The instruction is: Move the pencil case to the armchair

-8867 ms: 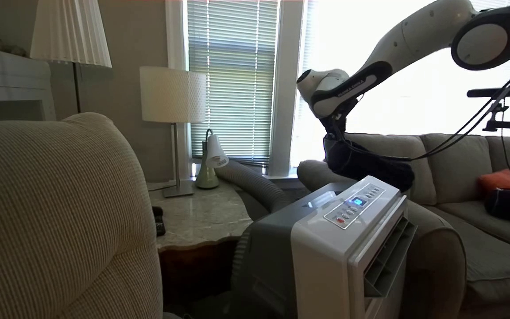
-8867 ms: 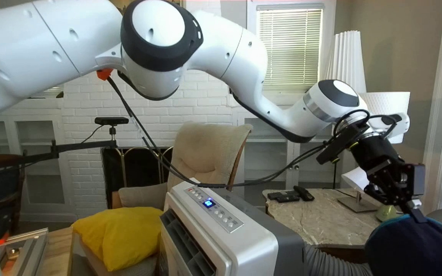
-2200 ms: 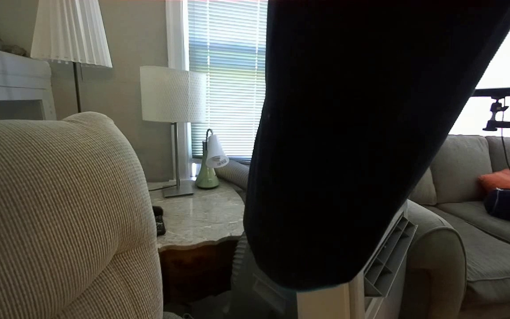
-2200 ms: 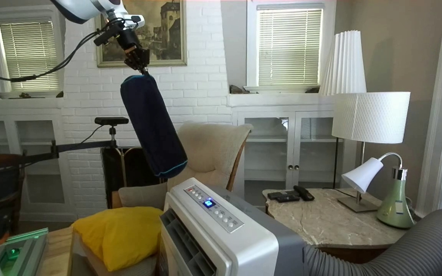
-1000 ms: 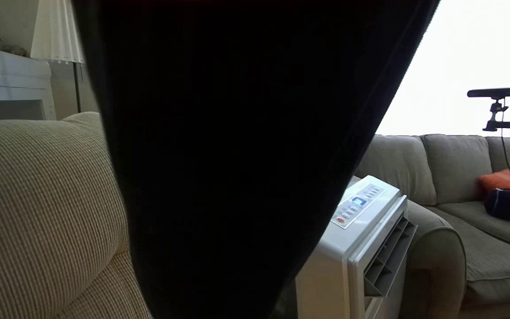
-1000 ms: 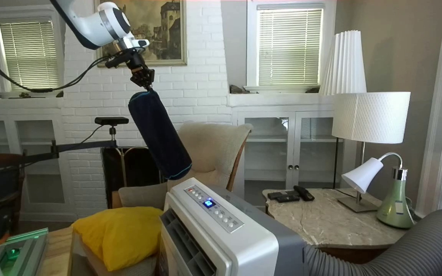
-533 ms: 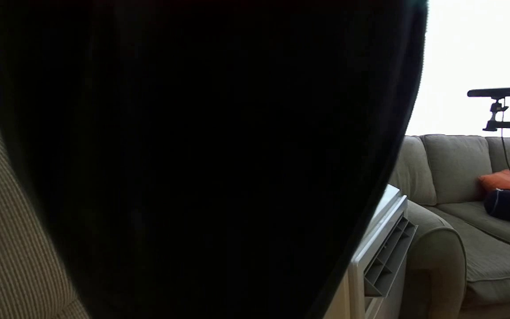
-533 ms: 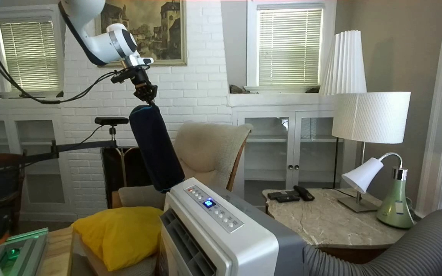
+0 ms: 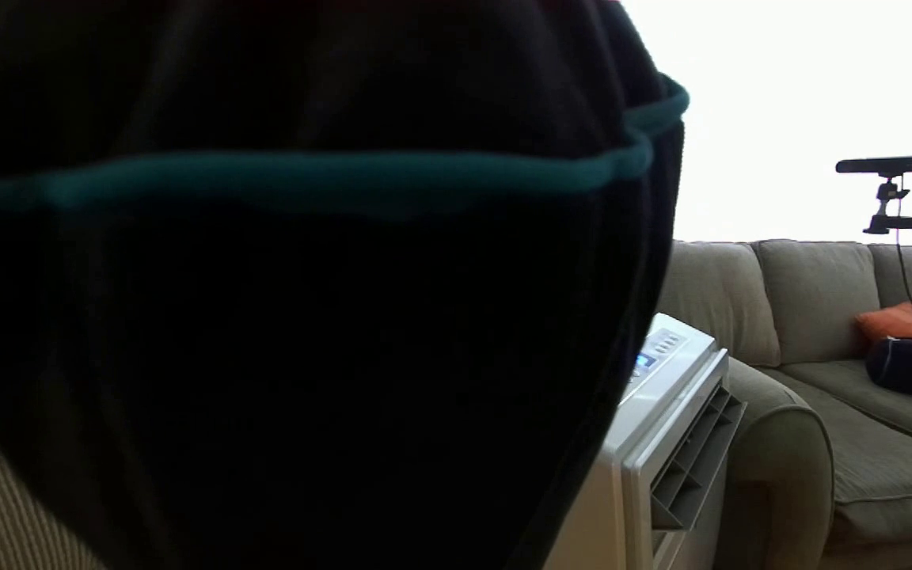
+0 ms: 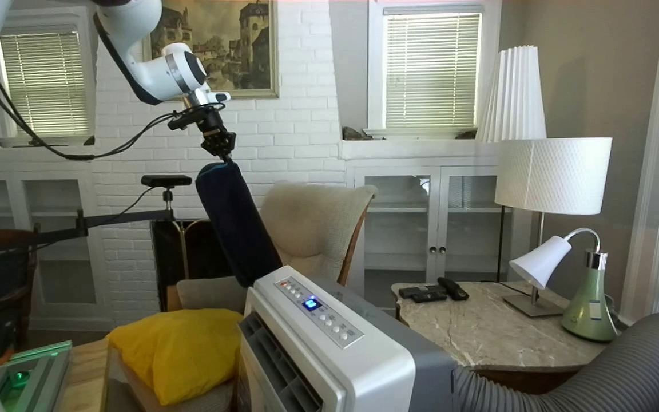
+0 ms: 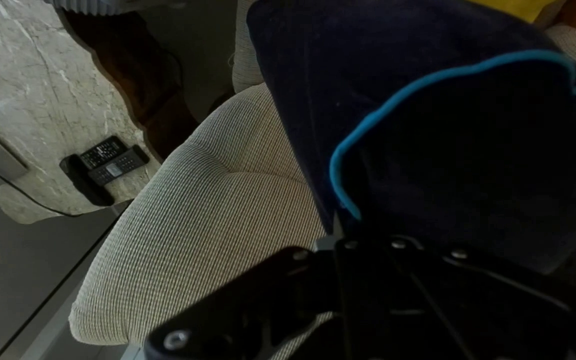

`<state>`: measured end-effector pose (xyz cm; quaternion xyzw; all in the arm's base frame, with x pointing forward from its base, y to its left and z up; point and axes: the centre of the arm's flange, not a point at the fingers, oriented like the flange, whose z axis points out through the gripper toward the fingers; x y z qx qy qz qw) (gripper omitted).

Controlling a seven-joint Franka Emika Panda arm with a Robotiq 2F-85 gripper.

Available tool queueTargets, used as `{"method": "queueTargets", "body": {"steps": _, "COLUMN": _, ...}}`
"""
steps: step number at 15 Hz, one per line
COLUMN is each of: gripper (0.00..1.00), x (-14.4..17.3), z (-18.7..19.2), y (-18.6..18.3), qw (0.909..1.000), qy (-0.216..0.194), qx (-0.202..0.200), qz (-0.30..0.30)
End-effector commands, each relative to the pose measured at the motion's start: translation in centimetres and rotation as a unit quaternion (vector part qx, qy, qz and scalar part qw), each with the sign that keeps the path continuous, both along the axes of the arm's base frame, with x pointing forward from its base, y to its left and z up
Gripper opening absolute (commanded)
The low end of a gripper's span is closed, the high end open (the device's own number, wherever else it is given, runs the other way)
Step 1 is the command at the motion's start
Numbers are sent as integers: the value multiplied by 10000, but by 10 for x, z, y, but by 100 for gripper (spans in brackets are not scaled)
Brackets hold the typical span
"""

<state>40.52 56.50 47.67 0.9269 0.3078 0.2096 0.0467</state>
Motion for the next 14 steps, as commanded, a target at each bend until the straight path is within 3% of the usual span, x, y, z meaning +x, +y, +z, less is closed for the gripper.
{"method": "queueTargets", "body": {"steps": 1, "gripper": 4, "x": 0, "z": 0, "y": 0, "qw": 10000, "qy": 0, "qx": 1, "qz": 0}}
{"method": "queueTargets", "body": {"steps": 14, "gripper": 1, "x": 43, "z": -75, "y": 64, "qw": 9984, "qy": 203, "qx": -220, "qz": -482}}
